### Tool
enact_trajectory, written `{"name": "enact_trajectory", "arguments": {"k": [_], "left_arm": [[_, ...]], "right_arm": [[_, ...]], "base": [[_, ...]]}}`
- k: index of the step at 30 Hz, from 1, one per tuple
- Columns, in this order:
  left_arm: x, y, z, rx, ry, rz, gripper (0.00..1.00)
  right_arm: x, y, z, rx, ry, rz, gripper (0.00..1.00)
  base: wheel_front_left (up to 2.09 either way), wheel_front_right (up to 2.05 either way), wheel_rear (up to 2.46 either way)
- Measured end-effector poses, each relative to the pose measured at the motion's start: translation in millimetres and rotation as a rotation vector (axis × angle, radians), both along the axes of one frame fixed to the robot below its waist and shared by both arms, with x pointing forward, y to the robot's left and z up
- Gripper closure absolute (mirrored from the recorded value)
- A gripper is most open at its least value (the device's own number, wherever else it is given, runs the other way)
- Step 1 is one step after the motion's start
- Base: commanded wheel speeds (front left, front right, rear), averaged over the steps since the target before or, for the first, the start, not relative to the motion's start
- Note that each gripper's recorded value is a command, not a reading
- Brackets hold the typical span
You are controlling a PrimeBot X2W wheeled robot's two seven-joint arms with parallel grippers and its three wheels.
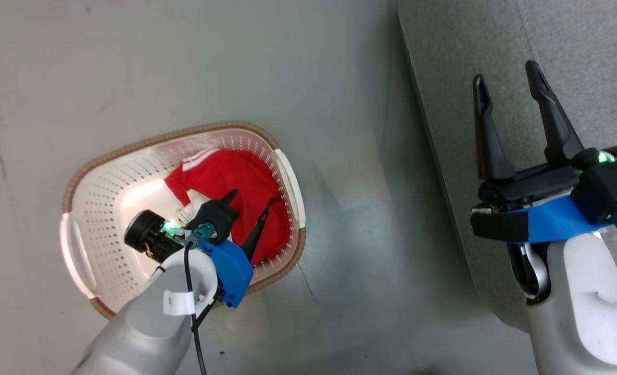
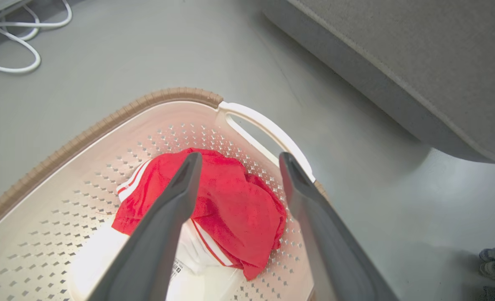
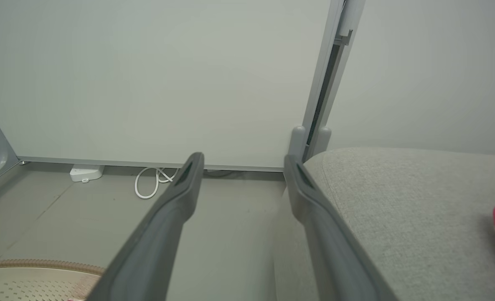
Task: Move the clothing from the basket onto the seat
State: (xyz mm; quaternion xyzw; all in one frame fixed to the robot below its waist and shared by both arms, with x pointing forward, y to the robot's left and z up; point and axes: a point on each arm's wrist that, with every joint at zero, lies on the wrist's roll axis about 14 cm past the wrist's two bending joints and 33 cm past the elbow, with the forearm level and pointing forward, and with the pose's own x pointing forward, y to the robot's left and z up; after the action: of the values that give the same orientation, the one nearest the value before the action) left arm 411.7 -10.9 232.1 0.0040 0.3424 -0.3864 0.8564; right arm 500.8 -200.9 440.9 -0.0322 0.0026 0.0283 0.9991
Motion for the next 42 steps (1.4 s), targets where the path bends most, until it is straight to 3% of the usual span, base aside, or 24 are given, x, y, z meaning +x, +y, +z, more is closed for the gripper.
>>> {"name": "enact_trajectory", "arguments": {"k": [11, 20, 26, 42], "left_arm": [[-22, 1, -78, 0.085, 0.194, -0.107, 0.0], [-30, 7, -123, 0.127, 0.309, -0.114, 0.0], [-29, 10, -148, 0.167, 0.34, -0.149, 0.0], [-34, 44, -203, 0.411, 0.368, -0.282, 0.0]], "right_arm": [[22, 1, -49, -0.027, 0.069, 0.017, 0.0], [28, 0, -84, -0.036, 0.123, 0.025, 0.0], [30, 0, -101, -0.038, 0.145, 0.029, 0.0], [25, -12, -130, -0.062, 0.196, 0.006, 0.0]], "base": [[0.0, 0.0, 0.0], [0.0, 0.0, 0.0], [0.0, 0.0, 0.0], [0.0, 0.0, 0.0]]}}
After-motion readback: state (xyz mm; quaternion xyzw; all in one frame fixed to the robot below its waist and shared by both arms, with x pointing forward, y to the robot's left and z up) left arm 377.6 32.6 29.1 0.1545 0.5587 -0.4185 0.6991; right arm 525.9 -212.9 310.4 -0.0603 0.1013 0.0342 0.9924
